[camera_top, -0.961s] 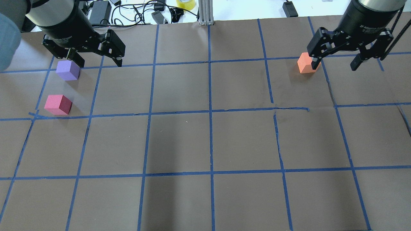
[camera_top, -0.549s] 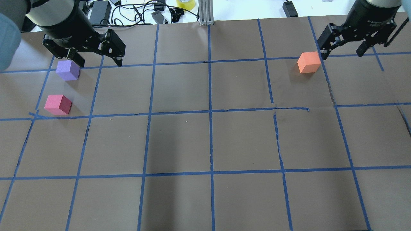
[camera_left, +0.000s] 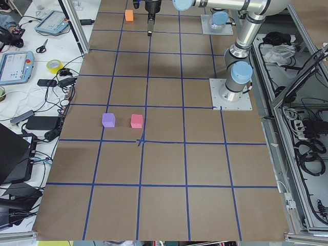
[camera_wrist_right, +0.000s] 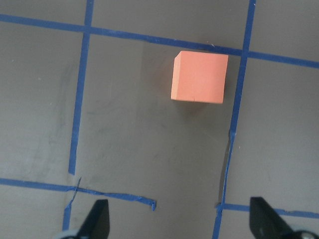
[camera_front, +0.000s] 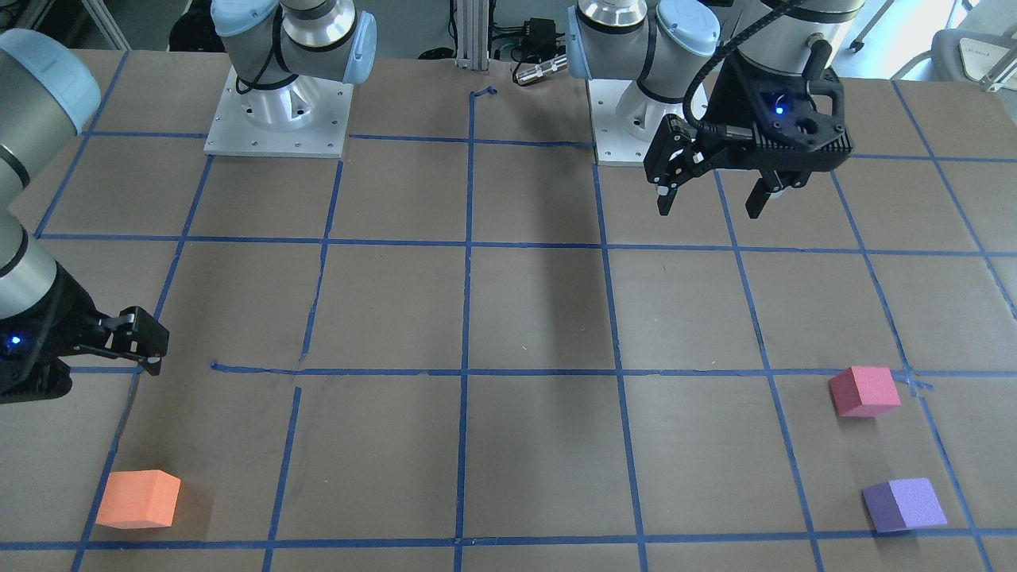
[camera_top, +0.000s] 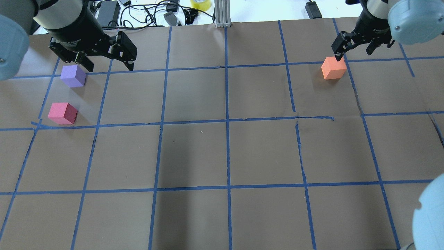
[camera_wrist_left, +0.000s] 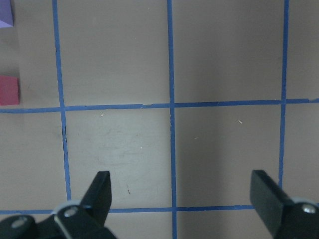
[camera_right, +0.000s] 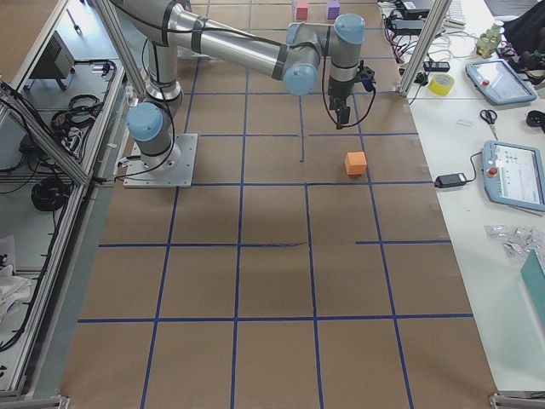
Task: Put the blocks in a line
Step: 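Lower the right gripper over the orange cube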
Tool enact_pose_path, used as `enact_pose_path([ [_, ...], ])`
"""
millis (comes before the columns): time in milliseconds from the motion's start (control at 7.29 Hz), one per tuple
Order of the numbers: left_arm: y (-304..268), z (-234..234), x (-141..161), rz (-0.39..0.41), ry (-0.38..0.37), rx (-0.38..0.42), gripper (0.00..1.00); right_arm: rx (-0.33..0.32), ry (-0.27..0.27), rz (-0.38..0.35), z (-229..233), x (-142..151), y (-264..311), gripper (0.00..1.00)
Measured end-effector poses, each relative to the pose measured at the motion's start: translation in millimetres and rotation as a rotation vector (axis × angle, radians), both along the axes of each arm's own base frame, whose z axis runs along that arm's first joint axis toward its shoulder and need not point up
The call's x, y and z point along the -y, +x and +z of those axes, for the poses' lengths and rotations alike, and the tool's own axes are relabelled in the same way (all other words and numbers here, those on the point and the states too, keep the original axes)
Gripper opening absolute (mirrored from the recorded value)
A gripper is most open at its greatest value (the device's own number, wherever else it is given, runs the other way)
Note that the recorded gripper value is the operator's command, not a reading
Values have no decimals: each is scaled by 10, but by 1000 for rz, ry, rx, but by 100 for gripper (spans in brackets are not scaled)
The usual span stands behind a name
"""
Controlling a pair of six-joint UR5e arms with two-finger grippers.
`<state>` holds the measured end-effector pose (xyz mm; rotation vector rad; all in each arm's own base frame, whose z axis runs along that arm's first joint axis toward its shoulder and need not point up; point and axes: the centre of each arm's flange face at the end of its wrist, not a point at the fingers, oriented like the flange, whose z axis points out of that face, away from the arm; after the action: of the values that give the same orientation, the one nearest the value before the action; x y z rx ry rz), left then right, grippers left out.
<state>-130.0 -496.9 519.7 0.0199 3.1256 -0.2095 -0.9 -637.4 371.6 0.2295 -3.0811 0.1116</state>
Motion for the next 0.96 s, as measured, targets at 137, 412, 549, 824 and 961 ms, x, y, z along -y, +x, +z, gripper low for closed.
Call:
enact_pose_path([
  [137,6,-14,-22,1,-4,2,100,0,-5,2,-226,132,-94,100],
  [412,47,16,-46,7,-20,5,100,2,-8,-7,-631,324,-278,100],
  [549,43,-4,-36,7,-17,5,100,4,-2,-11,-841,400,-332,100],
  [824,28,-30,-22,4,-16,7,100,4,-11,-15,-1175,529,-385,100],
  [961,26,-26,-25,4,-18,7,100,8,-11,-17,-1301,568,-394,100],
])
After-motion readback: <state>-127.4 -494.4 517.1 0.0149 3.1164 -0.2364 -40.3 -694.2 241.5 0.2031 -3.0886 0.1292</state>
